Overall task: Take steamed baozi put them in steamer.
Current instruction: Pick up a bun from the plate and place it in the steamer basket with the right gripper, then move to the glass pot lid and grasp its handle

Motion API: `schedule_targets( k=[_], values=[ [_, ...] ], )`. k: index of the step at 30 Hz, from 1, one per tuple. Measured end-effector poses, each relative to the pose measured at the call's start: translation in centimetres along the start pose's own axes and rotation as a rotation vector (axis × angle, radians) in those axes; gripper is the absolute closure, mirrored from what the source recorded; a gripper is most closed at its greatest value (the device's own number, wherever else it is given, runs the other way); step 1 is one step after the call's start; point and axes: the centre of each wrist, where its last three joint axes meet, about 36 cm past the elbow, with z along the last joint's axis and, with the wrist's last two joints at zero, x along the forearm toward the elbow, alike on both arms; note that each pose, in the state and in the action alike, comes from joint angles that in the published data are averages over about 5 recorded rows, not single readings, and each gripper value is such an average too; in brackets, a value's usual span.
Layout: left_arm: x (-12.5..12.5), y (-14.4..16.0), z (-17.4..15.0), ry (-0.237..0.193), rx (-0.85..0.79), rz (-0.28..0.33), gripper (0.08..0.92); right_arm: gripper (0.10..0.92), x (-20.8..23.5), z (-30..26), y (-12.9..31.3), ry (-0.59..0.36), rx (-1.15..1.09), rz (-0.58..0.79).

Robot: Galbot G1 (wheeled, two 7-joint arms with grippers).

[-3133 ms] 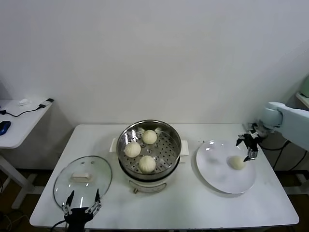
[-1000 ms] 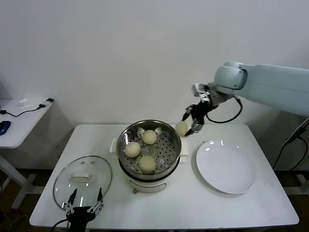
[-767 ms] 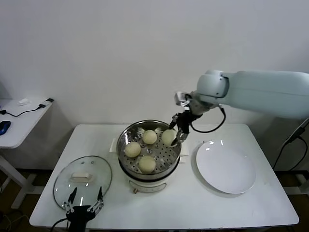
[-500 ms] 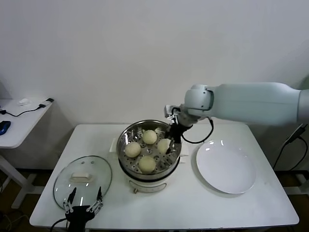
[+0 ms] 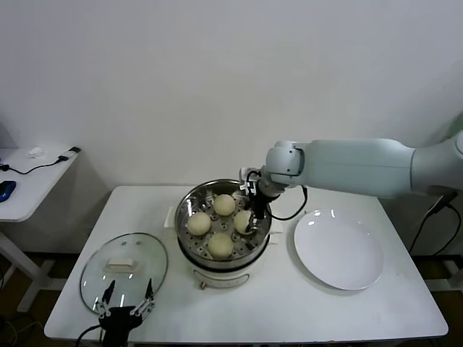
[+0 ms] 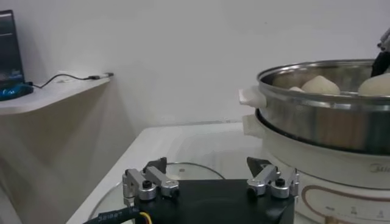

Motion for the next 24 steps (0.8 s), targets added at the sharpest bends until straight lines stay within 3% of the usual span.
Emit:
schedule_targets(
  k=[4, 13, 19, 24],
  values=[
    [0.0, 0.0, 0.0, 0.003, 0.001, 0.002, 0.177, 0.216, 0.0, 0.1, -0.2, 0.001, 0.003, 0.002],
    [0.0, 0.0, -0.3, 0.007, 0.001, 0.004, 0.177, 0.200, 2.2, 0.8, -1.2, -0.052, 0.016, -0.017],
    [0.1, 0.2, -0.7, 0.001, 0.002, 0.003, 0.177, 0.200, 6.1, 2.0, -2.8, -0.178, -0.026, 0.019],
    [-0.1, 0.5, -1.2, -0.026, 0.000, 0.002, 0.177, 0.200, 9.0, 3.2, -4.1, -0.359, -0.103, 0.163]
  ],
)
